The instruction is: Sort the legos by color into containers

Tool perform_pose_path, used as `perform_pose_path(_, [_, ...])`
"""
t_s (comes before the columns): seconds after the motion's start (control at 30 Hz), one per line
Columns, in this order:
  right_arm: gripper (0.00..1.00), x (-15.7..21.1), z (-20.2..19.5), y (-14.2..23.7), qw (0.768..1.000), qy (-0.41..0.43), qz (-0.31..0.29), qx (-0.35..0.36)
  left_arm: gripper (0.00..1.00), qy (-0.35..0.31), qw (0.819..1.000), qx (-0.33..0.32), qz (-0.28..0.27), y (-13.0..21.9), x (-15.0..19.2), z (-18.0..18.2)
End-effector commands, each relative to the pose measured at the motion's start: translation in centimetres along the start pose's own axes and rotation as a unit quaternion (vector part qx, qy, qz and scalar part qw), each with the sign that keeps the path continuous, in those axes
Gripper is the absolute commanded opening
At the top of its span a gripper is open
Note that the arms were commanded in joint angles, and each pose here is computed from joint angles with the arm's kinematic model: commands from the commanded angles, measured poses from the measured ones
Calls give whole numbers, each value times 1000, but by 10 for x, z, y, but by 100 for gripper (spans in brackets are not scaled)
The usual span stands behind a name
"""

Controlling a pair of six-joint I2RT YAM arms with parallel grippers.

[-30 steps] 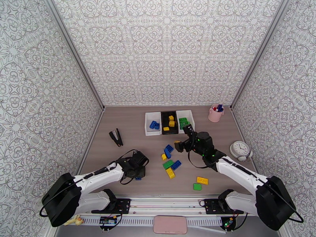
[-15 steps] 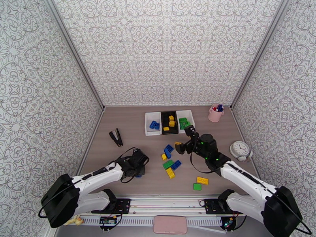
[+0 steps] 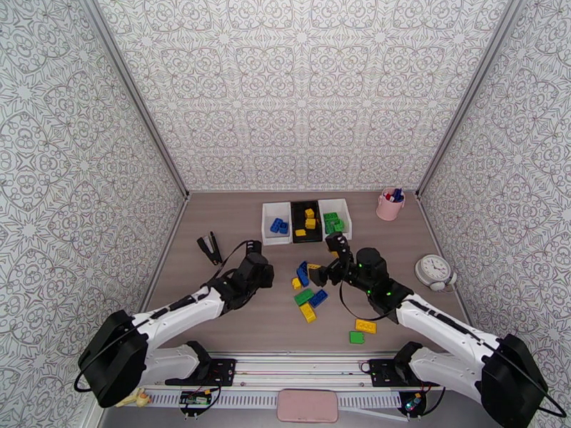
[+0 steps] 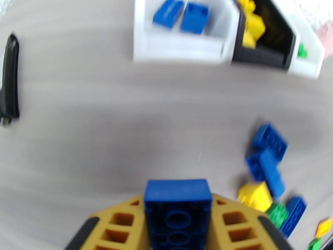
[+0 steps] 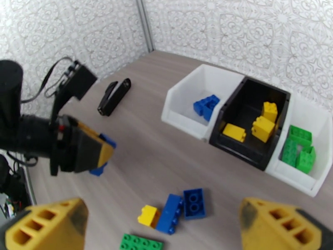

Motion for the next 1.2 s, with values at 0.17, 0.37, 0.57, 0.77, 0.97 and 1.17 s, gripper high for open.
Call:
perform_pose_path(0.17, [99,-1,10,-12,1000,-1,1,-11,28,1,995,-1,-96,-39,-86,-2])
perform_pose_path(0.37, [99,-2,19,-19,1000,5,8,-24,28,-21,994,-24,-100,-65,-119,3])
perform_pose_path(0.57, [99,-9,23,-27,1000,11,-4,-25,29,-29,994,-57,-88,-98,-138,15])
perform_pose_path(0.77, [100,-20,24,-28,1000,15,-22,-16,29,-41,993,-66,-87,-128,-149,17])
perform_pose_path(0.97, [100,-19,23,-27,1000,14,-24,-9,29,-50,993,-70,-78,-152,-156,19])
perform_pose_path(1.17, [100,-13,17,-21,1000,2,-20,8,42,-48,993,-65,-82,-152,-162,18])
Point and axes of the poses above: each hand's point on the last joint's axis, 136 mm out from that joint toward the fingers, its own y axis back along the fingers, its own z axis along the line the jaws close on, x = y × z, the point moved 3 cm from there along y, back along the fingers, and after that the axes turned 11 degrees about -y, right-handed, at the moved point
